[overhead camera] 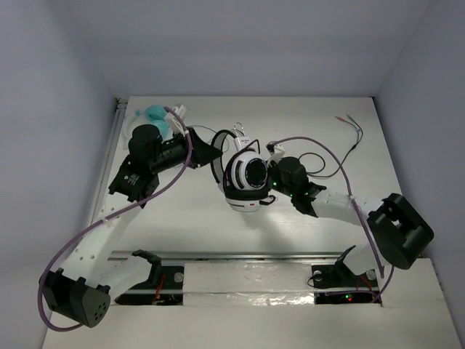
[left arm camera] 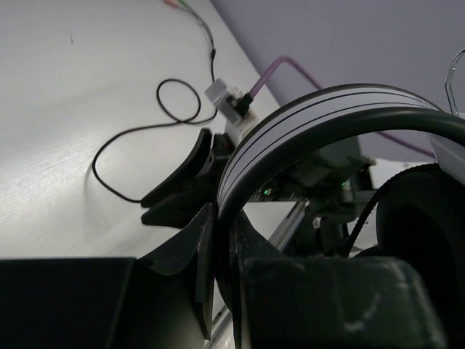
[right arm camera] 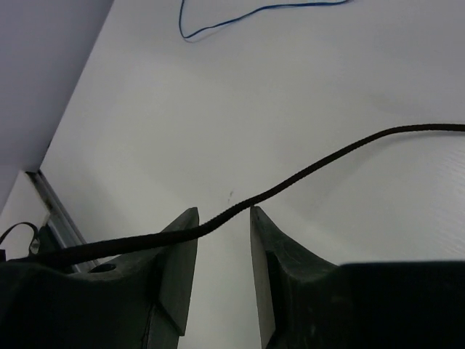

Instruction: Wrap the headphones

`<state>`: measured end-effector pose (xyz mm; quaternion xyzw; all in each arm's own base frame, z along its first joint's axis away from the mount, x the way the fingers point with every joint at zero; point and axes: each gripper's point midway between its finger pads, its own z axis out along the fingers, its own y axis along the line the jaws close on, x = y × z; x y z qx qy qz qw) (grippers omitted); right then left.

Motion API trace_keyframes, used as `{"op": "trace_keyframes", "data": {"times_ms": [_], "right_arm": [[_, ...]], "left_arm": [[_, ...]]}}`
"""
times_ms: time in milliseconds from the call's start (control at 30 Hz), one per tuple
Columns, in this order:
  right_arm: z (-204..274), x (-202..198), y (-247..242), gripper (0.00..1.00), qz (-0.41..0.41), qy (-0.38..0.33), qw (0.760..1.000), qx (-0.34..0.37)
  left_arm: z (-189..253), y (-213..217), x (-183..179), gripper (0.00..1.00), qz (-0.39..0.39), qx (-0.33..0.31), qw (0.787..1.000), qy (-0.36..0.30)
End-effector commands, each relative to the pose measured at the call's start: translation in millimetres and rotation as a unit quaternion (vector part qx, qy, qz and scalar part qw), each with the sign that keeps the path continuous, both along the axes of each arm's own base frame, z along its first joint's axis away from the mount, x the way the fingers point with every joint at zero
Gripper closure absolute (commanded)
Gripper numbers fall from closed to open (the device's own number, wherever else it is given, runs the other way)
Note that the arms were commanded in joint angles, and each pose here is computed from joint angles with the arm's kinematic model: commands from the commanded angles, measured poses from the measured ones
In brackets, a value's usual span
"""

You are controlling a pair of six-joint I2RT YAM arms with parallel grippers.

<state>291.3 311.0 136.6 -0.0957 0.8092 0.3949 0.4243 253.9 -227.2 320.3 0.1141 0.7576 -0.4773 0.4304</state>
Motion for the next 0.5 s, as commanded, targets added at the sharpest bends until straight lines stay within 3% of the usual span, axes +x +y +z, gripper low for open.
{"op": "trace_keyframes", "data": {"times_ms": [0, 100, 300, 367, 400, 467], "right_arm": [[26.7, 7.1, 19.1, 0.59, 0.024, -0.043, 0.996, 0.068], [32.7, 25.3, 21.5, 0.55, -0.001, -0.068, 0.995, 0.073], [44.6, 49.7, 11.0, 0.53, -0.058, -0.108, 0.991, 0.057], [48.8, 46.7, 6.2, 0.59, -0.06, -0.112, 0.991, 0.052], [41.4, 40.6, 3.4, 0.69, -0.053, -0.101, 0.993, 0.037], [43.0, 28.7, 0.9, 0.78, -0.039, -0.097, 0.993, 0.045]], "left_arm": [[84.8, -6.7, -7.0, 1.0, -0.024, -0.1, 0.992, -0.077], [89.8, -13.6, -9.7, 1.0, -0.048, -0.124, 0.989, -0.063], [97.5, -8.7, -2.6, 1.0, -0.021, -0.11, 0.992, -0.065], [104.9, -4.9, -2.5, 1.0, -0.009, -0.103, 0.992, -0.076], [101.8, -3.0, -0.8, 1.0, 0.0, -0.095, 0.993, -0.068], [112.8, 1.9, 2.7, 1.0, 0.019, -0.09, 0.992, -0.083]]}}
